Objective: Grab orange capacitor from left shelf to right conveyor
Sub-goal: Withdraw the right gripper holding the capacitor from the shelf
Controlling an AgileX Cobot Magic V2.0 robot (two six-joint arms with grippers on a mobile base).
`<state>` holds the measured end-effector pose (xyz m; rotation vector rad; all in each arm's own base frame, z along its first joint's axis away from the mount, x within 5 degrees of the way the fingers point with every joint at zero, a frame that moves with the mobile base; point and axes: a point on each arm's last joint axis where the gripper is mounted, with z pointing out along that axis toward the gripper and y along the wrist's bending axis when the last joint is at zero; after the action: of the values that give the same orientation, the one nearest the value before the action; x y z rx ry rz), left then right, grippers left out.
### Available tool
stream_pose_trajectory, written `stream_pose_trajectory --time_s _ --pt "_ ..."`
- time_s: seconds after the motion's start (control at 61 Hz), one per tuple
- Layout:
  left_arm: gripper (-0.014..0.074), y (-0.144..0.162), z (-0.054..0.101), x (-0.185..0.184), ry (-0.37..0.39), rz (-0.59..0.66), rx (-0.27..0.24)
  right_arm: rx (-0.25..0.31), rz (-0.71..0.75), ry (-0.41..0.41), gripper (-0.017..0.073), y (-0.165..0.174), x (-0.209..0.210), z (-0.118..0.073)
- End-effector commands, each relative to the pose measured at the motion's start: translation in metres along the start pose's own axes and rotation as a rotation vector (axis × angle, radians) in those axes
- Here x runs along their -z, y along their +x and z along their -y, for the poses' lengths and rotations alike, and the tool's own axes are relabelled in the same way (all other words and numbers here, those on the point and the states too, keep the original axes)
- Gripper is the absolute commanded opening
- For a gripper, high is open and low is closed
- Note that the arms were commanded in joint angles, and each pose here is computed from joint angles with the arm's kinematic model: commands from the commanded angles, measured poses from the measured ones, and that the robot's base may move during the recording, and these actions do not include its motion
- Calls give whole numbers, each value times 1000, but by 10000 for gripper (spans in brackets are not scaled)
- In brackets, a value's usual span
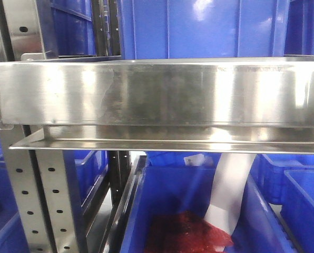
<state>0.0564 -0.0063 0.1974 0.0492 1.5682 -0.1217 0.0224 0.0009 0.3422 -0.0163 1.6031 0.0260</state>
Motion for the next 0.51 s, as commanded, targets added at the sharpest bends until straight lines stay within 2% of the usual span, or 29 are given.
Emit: stream_pose_trajectory --time_s 0.0,0.491 --pt "-127 -10 0 1 -3 104 3 19 107 10 56 -18 3 0" --pt "-127 -10 0 1 -3 104 3 19 107 10 56 -18 3 0"
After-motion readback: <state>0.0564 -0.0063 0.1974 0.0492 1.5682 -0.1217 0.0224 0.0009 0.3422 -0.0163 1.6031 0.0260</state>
